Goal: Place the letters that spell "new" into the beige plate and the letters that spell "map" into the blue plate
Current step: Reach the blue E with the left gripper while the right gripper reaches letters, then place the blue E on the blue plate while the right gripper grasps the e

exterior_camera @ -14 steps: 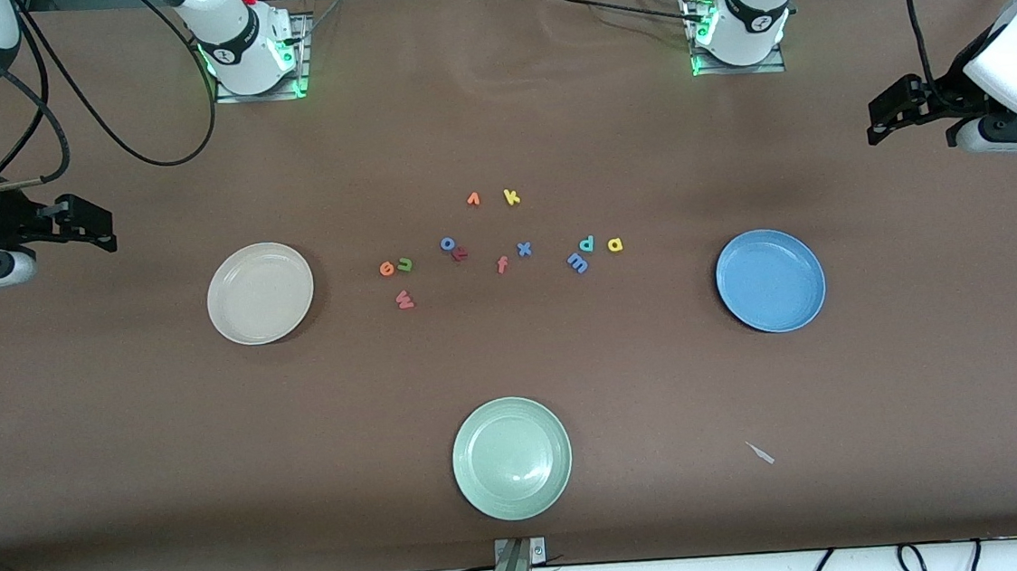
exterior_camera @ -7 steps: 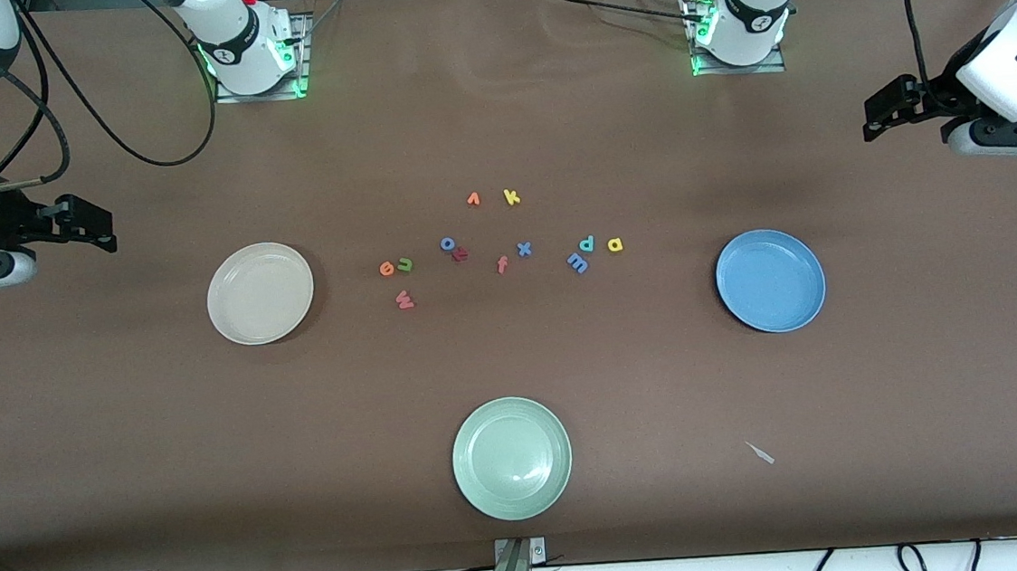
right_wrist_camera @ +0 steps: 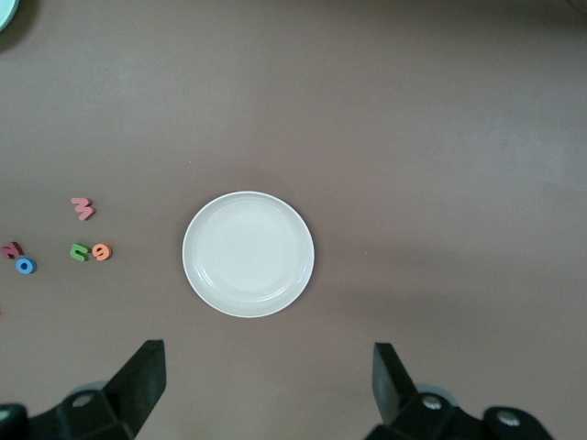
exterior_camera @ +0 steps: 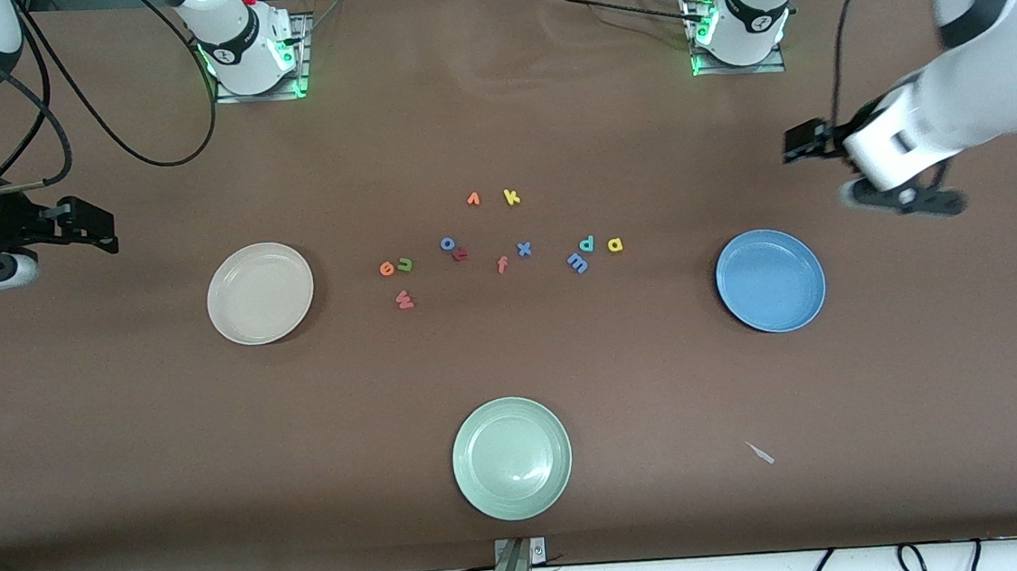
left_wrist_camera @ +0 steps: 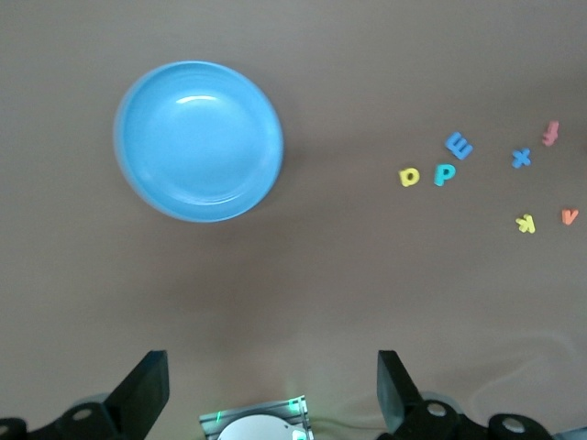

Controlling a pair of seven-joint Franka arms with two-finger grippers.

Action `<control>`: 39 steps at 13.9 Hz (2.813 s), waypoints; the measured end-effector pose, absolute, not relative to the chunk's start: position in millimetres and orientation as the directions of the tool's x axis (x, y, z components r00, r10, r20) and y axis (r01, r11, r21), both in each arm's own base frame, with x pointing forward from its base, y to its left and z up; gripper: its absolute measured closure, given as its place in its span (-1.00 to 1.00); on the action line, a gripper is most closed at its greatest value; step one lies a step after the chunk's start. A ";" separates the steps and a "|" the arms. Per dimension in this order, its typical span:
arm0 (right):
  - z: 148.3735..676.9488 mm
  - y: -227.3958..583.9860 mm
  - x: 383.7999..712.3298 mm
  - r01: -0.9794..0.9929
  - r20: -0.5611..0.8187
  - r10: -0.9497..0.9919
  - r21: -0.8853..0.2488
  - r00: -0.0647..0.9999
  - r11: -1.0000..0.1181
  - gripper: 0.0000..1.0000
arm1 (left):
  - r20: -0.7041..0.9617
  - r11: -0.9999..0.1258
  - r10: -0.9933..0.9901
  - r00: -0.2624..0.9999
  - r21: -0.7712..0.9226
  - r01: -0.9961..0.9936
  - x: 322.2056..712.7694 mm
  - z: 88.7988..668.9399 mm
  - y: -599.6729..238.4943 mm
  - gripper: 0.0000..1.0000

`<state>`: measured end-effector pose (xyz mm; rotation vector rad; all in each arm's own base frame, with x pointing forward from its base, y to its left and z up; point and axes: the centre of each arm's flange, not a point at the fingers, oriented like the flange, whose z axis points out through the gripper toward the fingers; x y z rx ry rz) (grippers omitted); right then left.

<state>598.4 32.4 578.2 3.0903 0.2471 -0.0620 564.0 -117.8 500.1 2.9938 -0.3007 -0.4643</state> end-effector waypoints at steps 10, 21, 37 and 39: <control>534.1 117.0 600.8 0.180 -0.115 0.179 -0.002 0.977 -0.984 -1.00 | -0.173 -0.832 -0.553 0.815 0.068 -0.550 548.1 309.1 -361.2 -1.00; 335.1 245.5 549.7 0.076 -0.088 0.076 0.000 0.993 -0.997 -1.00 | -0.070 -0.720 -0.693 0.718 -0.001 -0.694 492.2 173.3 -396.7 -1.00; 210.4 282.5 489.8 -0.119 -0.013 -0.119 -0.023 0.993 -0.993 -0.99 | -0.051 -0.667 -0.741 0.670 -0.065 -0.742 498.4 178.9 -395.8 0.19; 198.9 281.8 489.9 -0.120 -0.011 -0.120 -0.025 0.993 -0.992 -0.99 | -0.056 -0.670 -0.737 0.674 -0.068 -0.739 501.3 185.0 -394.0 0.19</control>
